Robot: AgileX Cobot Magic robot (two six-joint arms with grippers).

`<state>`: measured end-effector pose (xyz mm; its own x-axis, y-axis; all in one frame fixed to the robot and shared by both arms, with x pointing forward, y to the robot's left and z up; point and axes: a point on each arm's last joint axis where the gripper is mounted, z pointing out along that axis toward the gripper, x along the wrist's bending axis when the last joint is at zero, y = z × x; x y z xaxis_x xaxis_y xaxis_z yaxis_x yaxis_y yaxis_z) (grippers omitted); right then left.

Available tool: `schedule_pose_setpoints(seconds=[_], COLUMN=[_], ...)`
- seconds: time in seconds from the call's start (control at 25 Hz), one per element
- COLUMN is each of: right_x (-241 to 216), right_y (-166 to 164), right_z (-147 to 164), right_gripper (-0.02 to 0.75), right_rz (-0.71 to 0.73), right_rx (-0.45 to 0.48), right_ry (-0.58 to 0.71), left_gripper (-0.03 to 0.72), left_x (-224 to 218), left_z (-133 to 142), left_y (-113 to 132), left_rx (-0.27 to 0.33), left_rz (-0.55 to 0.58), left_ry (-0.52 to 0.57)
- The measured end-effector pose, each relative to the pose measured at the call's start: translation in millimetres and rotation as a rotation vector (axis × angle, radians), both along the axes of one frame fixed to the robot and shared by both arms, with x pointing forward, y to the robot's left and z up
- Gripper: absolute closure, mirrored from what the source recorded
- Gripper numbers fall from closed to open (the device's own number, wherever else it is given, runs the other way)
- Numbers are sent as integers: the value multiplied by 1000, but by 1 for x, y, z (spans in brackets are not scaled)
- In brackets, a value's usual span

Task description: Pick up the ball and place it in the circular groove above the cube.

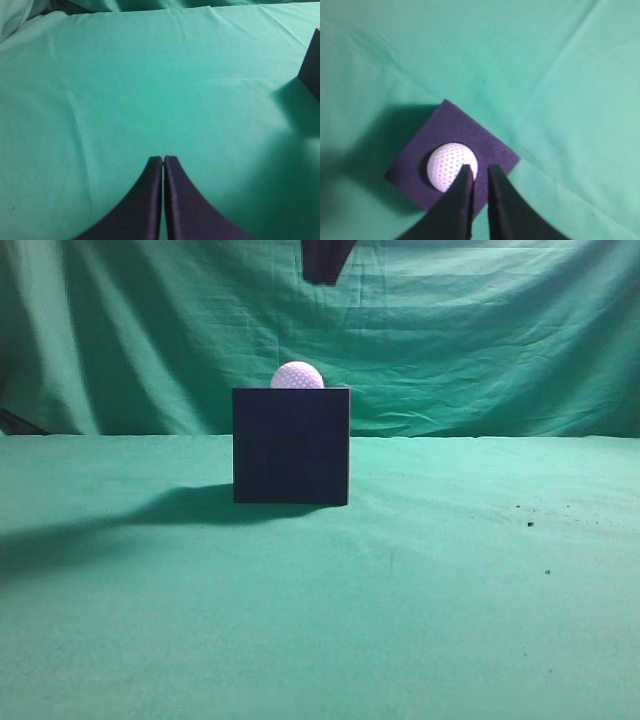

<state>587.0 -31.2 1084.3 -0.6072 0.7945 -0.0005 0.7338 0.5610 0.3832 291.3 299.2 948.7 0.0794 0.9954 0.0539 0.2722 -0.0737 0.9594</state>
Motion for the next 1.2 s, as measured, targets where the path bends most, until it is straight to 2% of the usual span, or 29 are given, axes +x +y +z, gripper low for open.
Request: schedule_pose_setpoints(seconds=[0.08,0.24,0.44,0.56,0.68,0.76,1.2], right_x=[-1,-15,-59,-90,-122,-141,-246], right_y=[-5,-16,-50,-75,-99,-114,-190], right_z=[11,42,87,94,85,80,37], right_gripper=[738,738,738,738,738,738,738], right_rz=[-46,-81,-104,-120,-126,-123,-112], right_rx=[-2,37,95,94,74,93,289], right_ry=[-23,-61,-121,-115,-92,-113,-268], left_gripper=[688,688,688,688,688,688,688], left_x=[0,0,0,0,0,0,0], left_z=[0,0,0,0,0,0,0], left_y=[0,0,0,0,0,0,0], left_rx=[0,0,0,0,0,0,0], left_rz=[0,0,0,0,0,0,0], left_ry=[0,0,0,0,0,0,0])
